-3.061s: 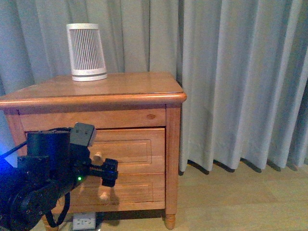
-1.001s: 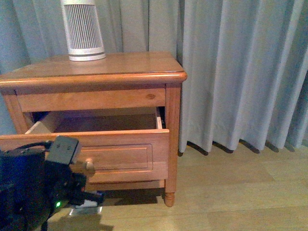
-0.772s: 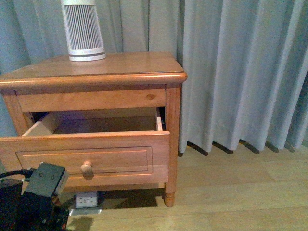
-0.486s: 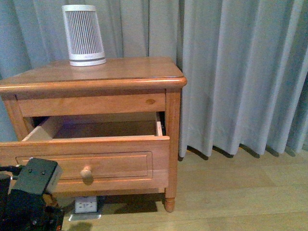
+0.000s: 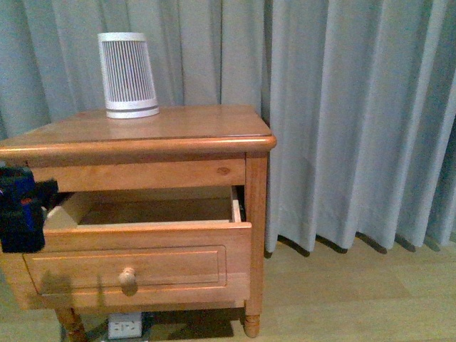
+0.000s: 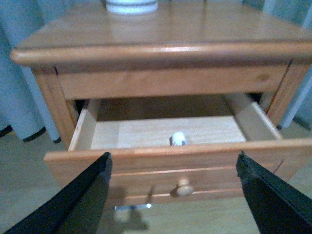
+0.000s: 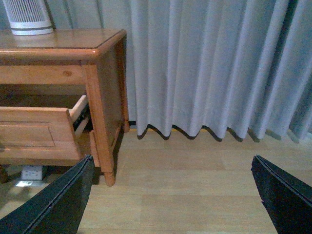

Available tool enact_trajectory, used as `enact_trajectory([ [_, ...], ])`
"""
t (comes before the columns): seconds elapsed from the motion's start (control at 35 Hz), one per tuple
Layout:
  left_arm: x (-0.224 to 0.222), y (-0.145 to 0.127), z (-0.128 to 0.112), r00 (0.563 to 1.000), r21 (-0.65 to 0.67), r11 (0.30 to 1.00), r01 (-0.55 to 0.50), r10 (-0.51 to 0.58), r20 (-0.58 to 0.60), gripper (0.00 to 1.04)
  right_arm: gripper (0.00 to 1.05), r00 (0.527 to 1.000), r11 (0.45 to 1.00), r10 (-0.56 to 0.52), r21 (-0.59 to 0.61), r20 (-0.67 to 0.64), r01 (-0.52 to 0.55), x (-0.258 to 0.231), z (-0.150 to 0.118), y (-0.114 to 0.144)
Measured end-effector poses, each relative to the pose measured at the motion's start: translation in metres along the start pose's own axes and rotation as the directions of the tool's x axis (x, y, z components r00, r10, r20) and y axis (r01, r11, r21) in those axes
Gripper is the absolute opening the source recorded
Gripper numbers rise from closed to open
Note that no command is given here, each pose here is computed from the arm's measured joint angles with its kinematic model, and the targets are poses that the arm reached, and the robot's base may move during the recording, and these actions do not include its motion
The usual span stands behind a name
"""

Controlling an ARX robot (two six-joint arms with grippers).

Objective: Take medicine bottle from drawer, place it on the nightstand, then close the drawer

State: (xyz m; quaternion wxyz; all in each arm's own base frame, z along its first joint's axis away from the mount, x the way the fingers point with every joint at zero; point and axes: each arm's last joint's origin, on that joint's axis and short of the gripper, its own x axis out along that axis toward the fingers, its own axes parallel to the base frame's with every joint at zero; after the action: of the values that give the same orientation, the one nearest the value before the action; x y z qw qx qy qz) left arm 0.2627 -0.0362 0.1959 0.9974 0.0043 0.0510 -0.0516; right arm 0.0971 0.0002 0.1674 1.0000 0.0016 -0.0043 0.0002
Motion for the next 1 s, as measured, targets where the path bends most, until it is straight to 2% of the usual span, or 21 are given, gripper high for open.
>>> enact_trajectory([
  [0.09, -0.026, 0.001, 0.026, 0.998, -0.029, 1.000, 0.011, -0.009, 0.062, 0.99, 0.98, 1.000, 1.000, 0.000, 0.000, 0.000, 0.000, 0.000, 0.000, 0.000],
  [0.2, -0.064, 0.003, 0.050, 0.993, -0.055, 0.998, 0.015, -0.008, 0.120, 0.98, 0.98, 1.000, 1.000, 0.000, 0.000, 0.000, 0.000, 0.000, 0.000, 0.000],
  [0.29, -0.089, 0.006, 0.057, 0.990, -0.072, 0.997, 0.008, 0.002, 0.139, 0.98, 0.98, 1.000, 1.000, 0.000, 0.000, 0.000, 0.000, 0.000, 0.000, 0.000],
  [0.54, -0.094, 0.007, 0.060, 0.987, -0.078, 0.997, 0.001, 0.011, 0.158, 0.98, 0.98, 1.000, 1.000, 0.000, 0.000, 0.000, 0.000, 0.000, 0.000, 0.000],
  [0.57, -0.095, 0.008, 0.058, 0.989, -0.065, 0.997, -0.052, 0.060, 0.132, 0.91, 0.98, 1.000, 1.000, 0.000, 0.000, 0.000, 0.000, 0.000, 0.000, 0.000],
  [0.63, -0.098, 0.009, 0.049, 0.990, -0.049, 0.995, -0.085, 0.090, 0.112, 0.81, 0.98, 1.000, 1.000, 0.000, 0.000, 0.000, 0.000, 0.000, 0.000, 0.000],
  [0.92, -0.114, 0.018, 0.014, 0.993, -0.023, 0.997, -0.073, 0.074, 0.093, 0.37, 0.98, 1.000, 1.000, 0.000, 0.000, 0.000, 0.000, 0.000, 0.000, 0.000],
  [0.97, -0.116, 0.021, 0.009, 0.992, -0.024, 0.996, -0.085, 0.087, 0.091, 0.30, 0.98, 1.000, 1.000, 0.000, 0.000, 0.000, 0.000, 0.000, 0.000, 0.000],
  [1.0, -0.119, 0.023, 0.005, 0.990, -0.025, 0.994, -0.103, 0.104, 0.092, 0.23, 0.98, 1.000, 1.000, 0.000, 0.000, 0.000, 0.000, 0.000, 0.000, 0.000],
])
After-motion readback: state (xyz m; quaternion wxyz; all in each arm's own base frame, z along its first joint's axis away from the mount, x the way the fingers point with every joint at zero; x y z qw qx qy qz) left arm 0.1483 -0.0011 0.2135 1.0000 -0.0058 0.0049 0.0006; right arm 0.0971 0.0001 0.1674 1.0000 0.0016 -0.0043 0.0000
